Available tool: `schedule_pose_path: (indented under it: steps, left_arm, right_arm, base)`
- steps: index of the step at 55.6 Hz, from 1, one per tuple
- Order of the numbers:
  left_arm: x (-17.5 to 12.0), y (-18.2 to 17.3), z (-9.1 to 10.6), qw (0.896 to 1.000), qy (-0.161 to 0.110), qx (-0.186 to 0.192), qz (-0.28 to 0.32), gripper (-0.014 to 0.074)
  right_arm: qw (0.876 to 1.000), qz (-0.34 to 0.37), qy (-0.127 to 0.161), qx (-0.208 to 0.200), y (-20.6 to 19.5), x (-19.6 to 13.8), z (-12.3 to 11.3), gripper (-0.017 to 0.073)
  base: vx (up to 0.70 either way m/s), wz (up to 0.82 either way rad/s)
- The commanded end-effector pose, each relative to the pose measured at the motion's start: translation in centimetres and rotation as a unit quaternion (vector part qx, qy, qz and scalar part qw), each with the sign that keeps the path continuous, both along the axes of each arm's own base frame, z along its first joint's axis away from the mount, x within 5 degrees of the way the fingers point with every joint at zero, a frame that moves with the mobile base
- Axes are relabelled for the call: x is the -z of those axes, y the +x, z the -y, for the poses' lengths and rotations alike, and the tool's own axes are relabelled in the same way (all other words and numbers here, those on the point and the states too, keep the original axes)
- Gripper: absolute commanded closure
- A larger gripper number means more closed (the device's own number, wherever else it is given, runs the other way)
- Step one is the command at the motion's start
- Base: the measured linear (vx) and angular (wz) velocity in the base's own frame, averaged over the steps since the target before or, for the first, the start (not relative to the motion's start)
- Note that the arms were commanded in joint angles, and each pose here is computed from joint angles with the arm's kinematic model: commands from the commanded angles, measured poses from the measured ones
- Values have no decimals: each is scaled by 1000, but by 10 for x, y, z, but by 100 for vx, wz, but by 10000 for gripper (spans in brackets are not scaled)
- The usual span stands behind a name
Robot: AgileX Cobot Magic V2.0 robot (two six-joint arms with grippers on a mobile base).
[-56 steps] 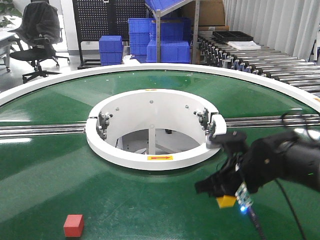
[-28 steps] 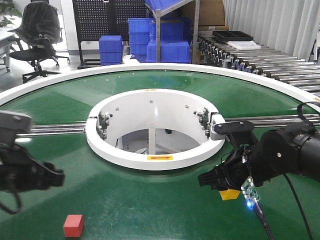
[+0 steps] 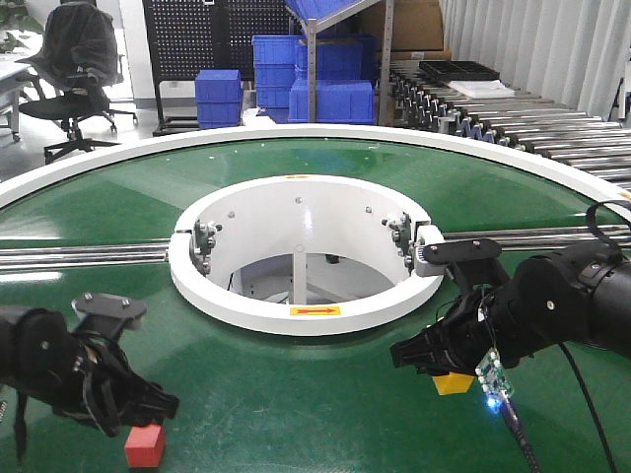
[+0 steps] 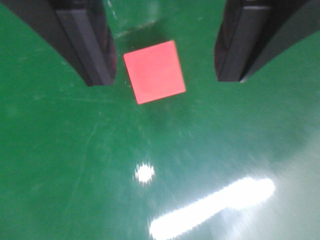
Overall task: Pick red and yellow blocks into blue bin
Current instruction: 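Lower the left gripper over the red cube and close on it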
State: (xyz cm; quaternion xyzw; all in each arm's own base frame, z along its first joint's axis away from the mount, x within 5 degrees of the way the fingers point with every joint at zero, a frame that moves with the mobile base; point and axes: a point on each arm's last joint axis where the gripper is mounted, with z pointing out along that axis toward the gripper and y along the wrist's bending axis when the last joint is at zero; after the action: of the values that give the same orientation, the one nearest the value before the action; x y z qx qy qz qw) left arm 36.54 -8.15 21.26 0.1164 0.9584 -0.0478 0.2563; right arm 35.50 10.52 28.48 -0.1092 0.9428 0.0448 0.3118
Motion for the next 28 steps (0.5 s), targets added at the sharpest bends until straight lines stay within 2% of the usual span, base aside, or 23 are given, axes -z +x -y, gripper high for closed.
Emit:
schedule_pose_path:
  steps: [1,8,15,28]
  left_arm:
    - [-17,7,7,999,-26,-8,45,50]
    - [-4,11,8,999,-23,-9,32,50]
    - [5,16,8,999,-31,-26,30,50]
    - [14,24,10,998,-35,-32,38,51]
  right_arm:
    - [998,58,12,-2,-2,-28,2,569]
    - [998,58,12,-2,-2,-27,2,569]
    - [998,58,12,-2,-2,-27,2,569]
    - [998,58,12,-2,-2,-27,2,569]
  base:
    - [0,0]
    - [0,0]
    - [0,0]
    - [0,0]
